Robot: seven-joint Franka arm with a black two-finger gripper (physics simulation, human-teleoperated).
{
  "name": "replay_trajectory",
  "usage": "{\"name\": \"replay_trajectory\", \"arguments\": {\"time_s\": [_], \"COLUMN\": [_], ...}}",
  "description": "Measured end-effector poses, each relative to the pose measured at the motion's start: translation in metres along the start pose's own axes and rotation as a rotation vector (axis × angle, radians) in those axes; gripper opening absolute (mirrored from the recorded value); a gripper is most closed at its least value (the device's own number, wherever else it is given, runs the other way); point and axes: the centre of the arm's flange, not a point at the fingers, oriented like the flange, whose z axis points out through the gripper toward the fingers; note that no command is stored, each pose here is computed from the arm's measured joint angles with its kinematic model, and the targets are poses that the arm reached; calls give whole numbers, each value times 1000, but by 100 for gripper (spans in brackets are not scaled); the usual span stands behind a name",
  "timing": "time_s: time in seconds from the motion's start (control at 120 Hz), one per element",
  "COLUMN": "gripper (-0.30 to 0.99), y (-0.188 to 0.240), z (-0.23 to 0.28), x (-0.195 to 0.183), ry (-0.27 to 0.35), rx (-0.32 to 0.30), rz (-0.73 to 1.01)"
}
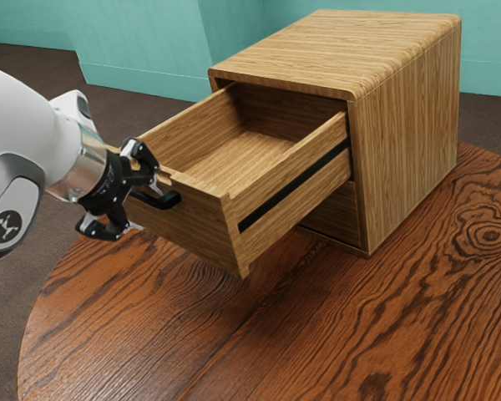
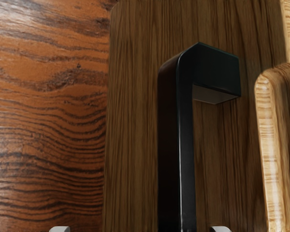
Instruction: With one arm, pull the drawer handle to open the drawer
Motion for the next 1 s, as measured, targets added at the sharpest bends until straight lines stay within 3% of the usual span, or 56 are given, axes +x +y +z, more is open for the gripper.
{"name": "replay_trajectory", "arguments": {"time_s": [0.242,0.317,0.383,0.425,0.475,0.55,0.617,0.692,0.825,0.908,1.0], "gripper": [62,64,66,66,67,68,68,69,69,69,69], "y": [-10,-7,31,69,86,91,96,92,76,58,51], "z": [-42,-64,-125,-188,-230,-232,-191,-148,-99,-73,-61], "x": [-8,-25,-53,-82,-125,-183,-226,-259,-283,-296,-295], "ry": [27,8,-52,-136,-241,-385,-428,-429,-396,-377,-363], "rx": [-65,-101,-197,-276,-299,-229,-107,23,213,306,356], "rz": [13,49,113,179,277,409,478,526,573,605,606]}}
